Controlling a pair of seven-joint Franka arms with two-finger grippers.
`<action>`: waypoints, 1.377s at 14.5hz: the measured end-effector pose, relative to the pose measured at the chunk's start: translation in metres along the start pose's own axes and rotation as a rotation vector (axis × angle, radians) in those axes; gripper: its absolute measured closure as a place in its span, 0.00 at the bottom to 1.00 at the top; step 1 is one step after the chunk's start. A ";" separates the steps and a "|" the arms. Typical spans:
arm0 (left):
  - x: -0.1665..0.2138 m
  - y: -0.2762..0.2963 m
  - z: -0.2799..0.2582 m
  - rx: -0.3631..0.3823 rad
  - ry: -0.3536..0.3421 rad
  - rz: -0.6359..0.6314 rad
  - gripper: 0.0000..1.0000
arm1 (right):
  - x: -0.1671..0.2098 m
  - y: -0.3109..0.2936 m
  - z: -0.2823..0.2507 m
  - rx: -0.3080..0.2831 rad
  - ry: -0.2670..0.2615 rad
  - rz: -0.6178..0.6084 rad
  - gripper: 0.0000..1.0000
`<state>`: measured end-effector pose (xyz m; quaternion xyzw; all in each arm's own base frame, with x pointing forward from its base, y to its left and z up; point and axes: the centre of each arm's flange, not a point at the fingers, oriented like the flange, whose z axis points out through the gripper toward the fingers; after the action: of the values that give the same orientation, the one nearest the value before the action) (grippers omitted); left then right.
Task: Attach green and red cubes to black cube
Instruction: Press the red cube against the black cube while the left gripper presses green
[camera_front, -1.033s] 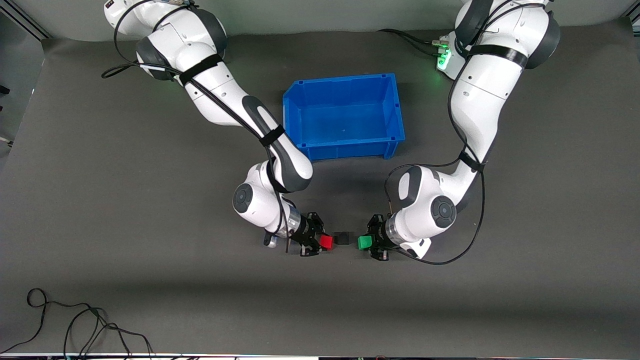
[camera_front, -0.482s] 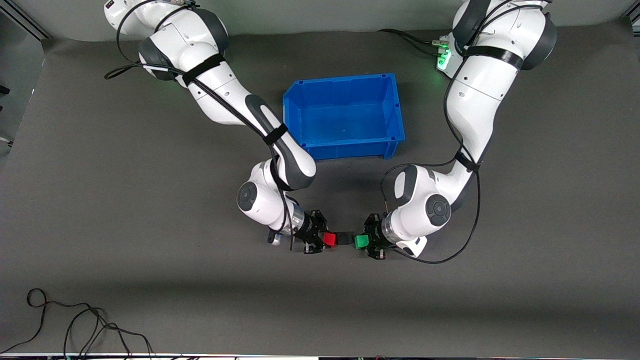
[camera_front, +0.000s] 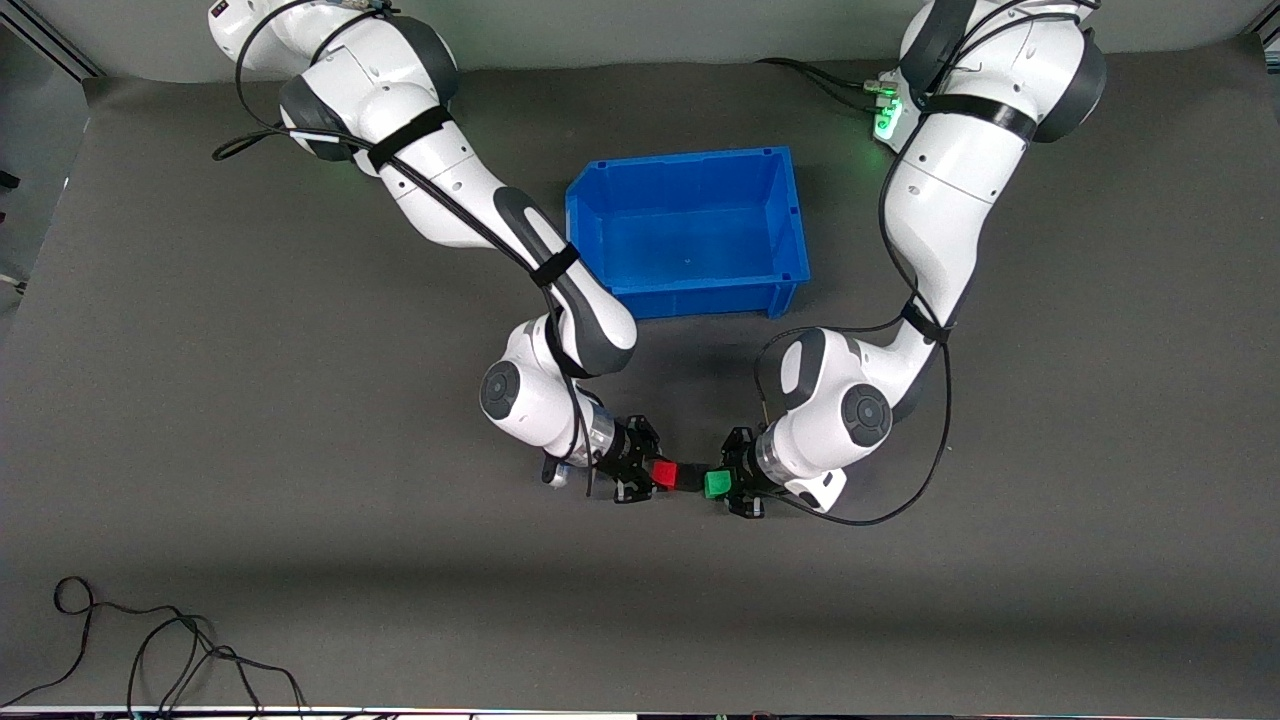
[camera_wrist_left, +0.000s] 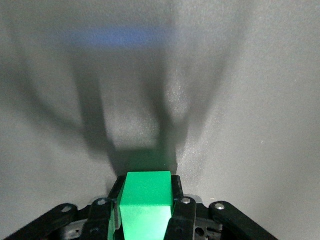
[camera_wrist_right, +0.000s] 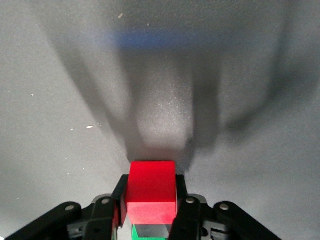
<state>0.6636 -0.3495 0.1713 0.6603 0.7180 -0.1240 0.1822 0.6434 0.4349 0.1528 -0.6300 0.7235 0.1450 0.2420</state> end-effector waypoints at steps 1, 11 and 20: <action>-0.001 -0.001 0.001 -0.004 -0.001 -0.002 0.61 | 0.000 0.000 0.000 0.000 0.000 0.000 0.60; -0.004 0.001 0.000 -0.020 0.034 0.062 0.61 | -0.006 0.008 0.004 -0.010 -0.004 -0.009 0.60; -0.007 -0.001 0.000 0.024 0.068 0.100 0.61 | -0.007 0.009 0.005 -0.011 -0.004 -0.009 0.60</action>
<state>0.6628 -0.3558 0.1745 0.7012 0.6884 -0.1012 0.1557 0.6362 0.4449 0.1514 -0.6344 0.7192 0.1493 0.2406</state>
